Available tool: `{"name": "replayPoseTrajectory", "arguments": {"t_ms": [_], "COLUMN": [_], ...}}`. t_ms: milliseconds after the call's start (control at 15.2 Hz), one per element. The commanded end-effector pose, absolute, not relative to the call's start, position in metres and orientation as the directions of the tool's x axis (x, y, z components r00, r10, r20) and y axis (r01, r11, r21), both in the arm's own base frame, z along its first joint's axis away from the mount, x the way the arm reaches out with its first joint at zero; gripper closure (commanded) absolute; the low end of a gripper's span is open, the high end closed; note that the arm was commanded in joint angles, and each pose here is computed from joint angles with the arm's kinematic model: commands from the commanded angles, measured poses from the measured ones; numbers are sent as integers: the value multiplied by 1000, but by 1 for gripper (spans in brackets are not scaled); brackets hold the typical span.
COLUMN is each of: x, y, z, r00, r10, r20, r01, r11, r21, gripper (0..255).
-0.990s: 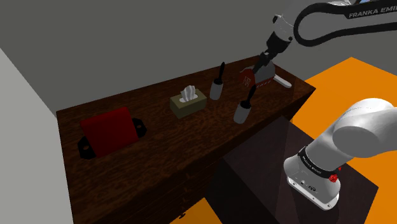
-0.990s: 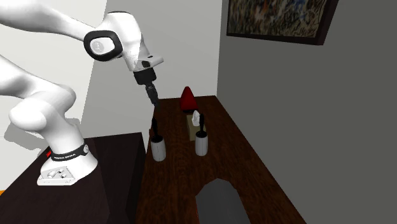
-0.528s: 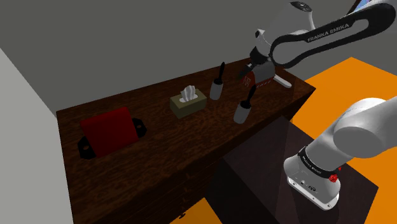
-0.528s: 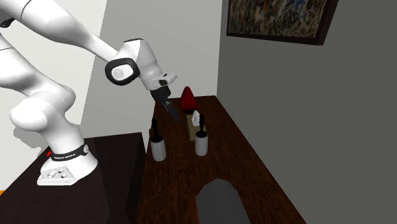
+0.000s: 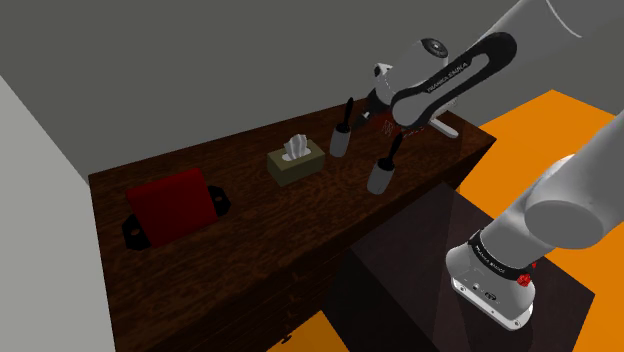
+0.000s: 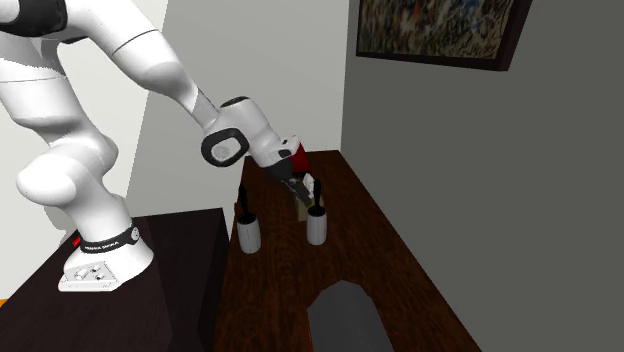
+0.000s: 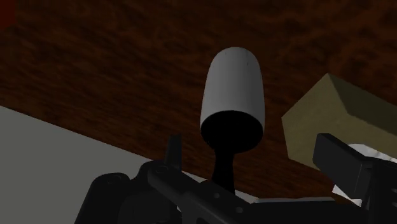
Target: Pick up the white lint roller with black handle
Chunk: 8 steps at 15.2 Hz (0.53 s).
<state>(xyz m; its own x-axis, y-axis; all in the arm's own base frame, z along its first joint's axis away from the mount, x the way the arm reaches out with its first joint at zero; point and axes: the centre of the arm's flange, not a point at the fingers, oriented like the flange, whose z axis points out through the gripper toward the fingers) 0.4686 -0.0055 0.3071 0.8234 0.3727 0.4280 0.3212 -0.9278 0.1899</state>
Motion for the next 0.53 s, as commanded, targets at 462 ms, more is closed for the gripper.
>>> {"name": "replayPoseTrajectory", "arguments": {"t_ms": [462], "x": [496], "y": [-1], "z": [250], "r00": [785], "r10": [413], "r20": [461], "r01": [350], "r11": [-911], "r21": [219], "gripper": [0]}}
